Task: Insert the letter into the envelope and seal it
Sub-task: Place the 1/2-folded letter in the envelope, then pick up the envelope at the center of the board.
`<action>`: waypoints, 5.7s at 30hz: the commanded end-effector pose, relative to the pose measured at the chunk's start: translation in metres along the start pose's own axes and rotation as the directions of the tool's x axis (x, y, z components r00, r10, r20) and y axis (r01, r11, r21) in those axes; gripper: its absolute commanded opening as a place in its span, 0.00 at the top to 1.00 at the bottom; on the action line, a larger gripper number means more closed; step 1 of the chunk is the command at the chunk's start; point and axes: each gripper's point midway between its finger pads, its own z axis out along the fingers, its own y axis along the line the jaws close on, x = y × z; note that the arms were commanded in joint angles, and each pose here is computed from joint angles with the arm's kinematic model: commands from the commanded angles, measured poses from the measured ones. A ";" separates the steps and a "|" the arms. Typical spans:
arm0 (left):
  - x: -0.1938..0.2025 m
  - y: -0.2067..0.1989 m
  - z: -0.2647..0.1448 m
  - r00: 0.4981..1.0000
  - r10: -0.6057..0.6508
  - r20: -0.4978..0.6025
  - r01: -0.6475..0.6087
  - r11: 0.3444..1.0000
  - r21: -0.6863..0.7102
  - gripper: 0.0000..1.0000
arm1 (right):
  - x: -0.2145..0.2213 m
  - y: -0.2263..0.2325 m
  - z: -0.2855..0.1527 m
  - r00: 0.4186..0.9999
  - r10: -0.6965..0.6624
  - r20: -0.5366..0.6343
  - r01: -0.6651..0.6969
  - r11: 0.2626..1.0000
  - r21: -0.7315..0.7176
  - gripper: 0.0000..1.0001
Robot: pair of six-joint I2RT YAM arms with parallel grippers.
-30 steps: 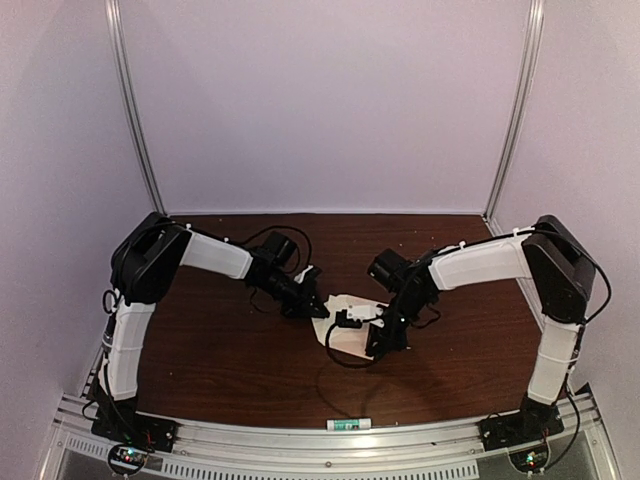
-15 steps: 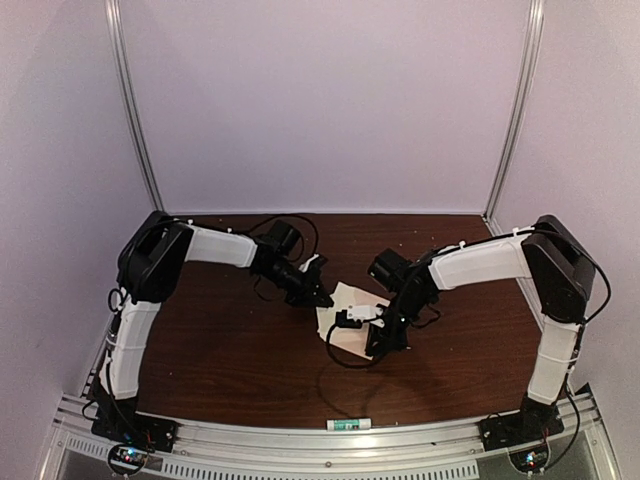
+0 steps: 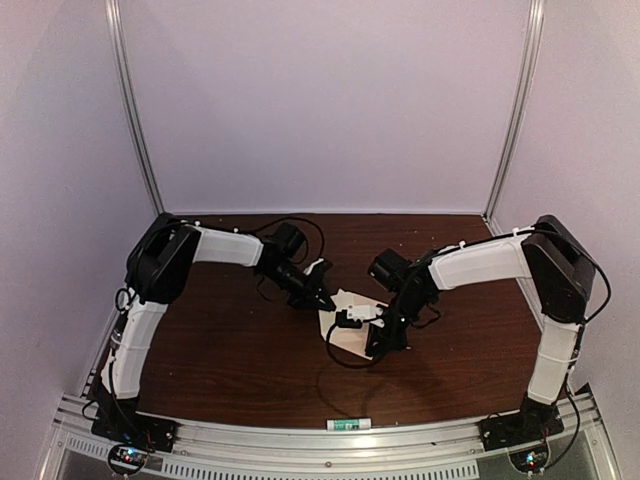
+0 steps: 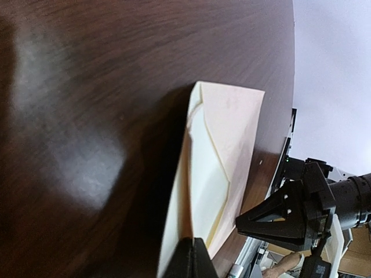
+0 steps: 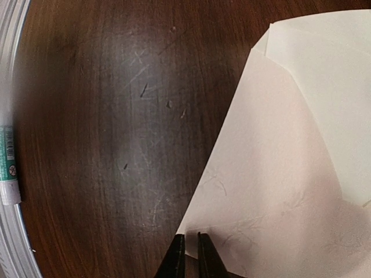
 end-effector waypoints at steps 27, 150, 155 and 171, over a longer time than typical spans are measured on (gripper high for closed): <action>0.004 -0.015 0.007 1.000 0.018 -0.025 -0.018 1.000 -0.012 1.00 | -0.004 -0.013 -0.038 0.996 0.076 0.048 -0.076 0.997 0.010 0.76; -0.016 -0.073 -0.053 0.956 0.233 0.178 -0.247 0.967 0.062 1.00 | -0.020 -0.058 -0.142 0.968 0.069 0.241 -0.104 0.985 0.135 0.64; 0.002 -0.108 -0.086 0.921 0.376 0.097 -0.377 0.926 -0.012 1.00 | -0.055 -0.028 -0.203 0.956 -0.111 0.271 0.057 0.979 0.197 0.51; 0.076 -0.124 -0.083 0.883 0.453 -0.123 -0.463 0.884 -0.065 1.00 | -0.088 0.034 -0.211 0.907 -0.415 0.070 0.375 0.873 0.312 0.04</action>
